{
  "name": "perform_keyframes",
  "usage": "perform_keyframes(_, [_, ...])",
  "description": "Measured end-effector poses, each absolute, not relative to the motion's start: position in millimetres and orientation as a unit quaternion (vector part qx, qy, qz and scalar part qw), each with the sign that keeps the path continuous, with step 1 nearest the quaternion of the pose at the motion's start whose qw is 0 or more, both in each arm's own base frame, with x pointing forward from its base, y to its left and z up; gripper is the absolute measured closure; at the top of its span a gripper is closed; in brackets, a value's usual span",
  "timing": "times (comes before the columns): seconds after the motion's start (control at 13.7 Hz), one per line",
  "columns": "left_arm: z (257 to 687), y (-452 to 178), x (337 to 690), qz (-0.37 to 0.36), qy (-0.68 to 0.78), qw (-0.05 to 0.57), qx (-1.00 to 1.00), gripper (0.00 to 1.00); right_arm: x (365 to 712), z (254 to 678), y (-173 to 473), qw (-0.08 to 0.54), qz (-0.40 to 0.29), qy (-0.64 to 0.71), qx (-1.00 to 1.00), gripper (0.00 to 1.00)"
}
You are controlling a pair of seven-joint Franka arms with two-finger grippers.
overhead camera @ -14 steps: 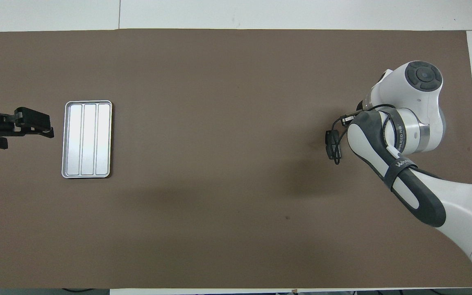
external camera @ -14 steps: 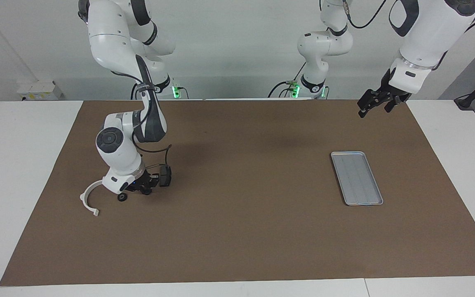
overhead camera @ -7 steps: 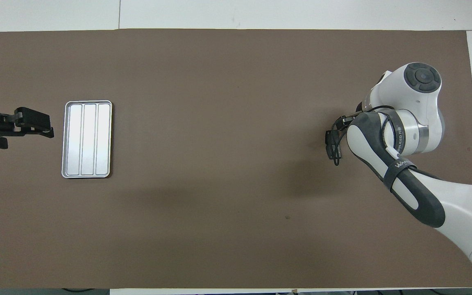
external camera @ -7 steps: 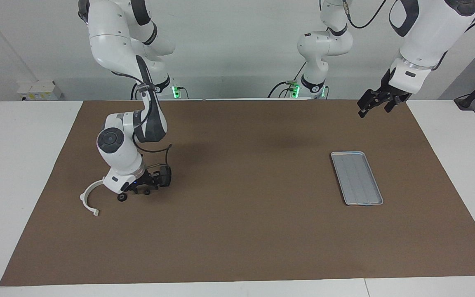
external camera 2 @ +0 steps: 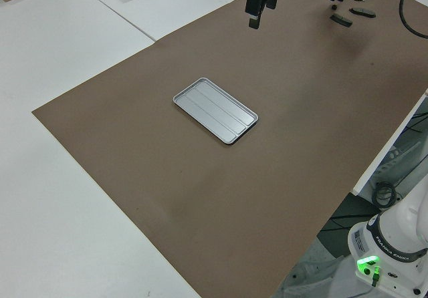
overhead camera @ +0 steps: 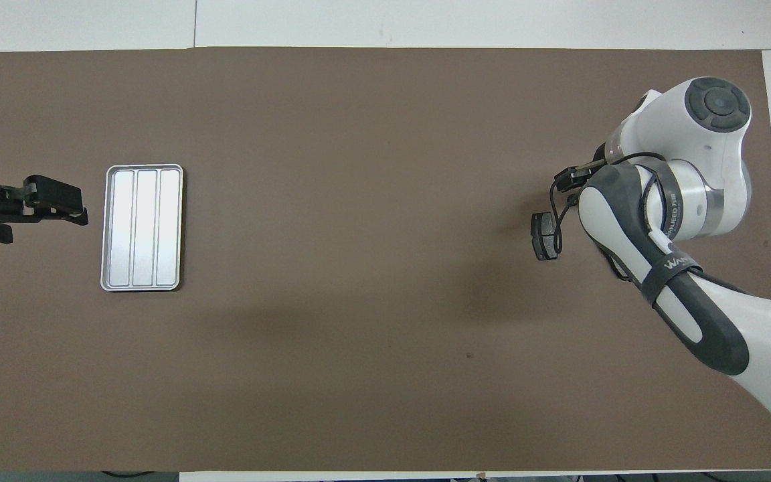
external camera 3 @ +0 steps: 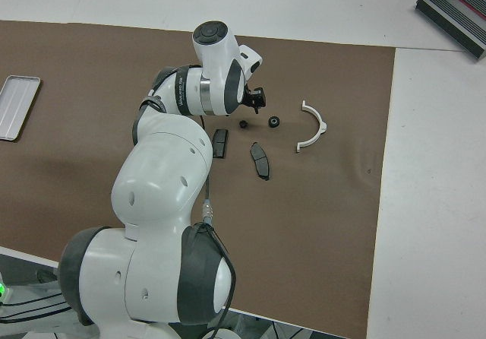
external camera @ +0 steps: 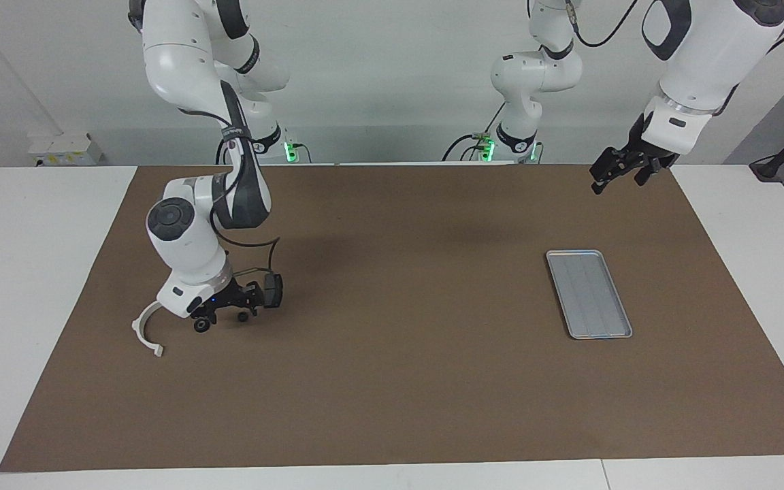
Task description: Place bearing gear from tray to pile
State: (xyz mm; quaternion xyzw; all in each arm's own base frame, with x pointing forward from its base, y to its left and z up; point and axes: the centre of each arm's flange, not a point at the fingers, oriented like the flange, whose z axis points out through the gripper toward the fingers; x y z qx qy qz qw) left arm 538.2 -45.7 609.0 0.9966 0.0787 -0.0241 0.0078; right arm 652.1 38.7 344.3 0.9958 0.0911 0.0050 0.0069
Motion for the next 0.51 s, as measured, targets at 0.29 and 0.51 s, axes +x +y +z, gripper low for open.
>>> perform_keyframes(0.29, [609, -46, 538, -0.024, 0.079, 0.008, 0.997, 0.00, 646, 444, 33, 0.015, 0.028, 0.073, 0.997, 0.00])
perform_keyframes(0.51, [609, -46, 538, -0.024, 0.079, 0.008, 0.997, 0.00, 618, 529, 28, 0.022, 0.041, 0.066, 0.997, 0.00])
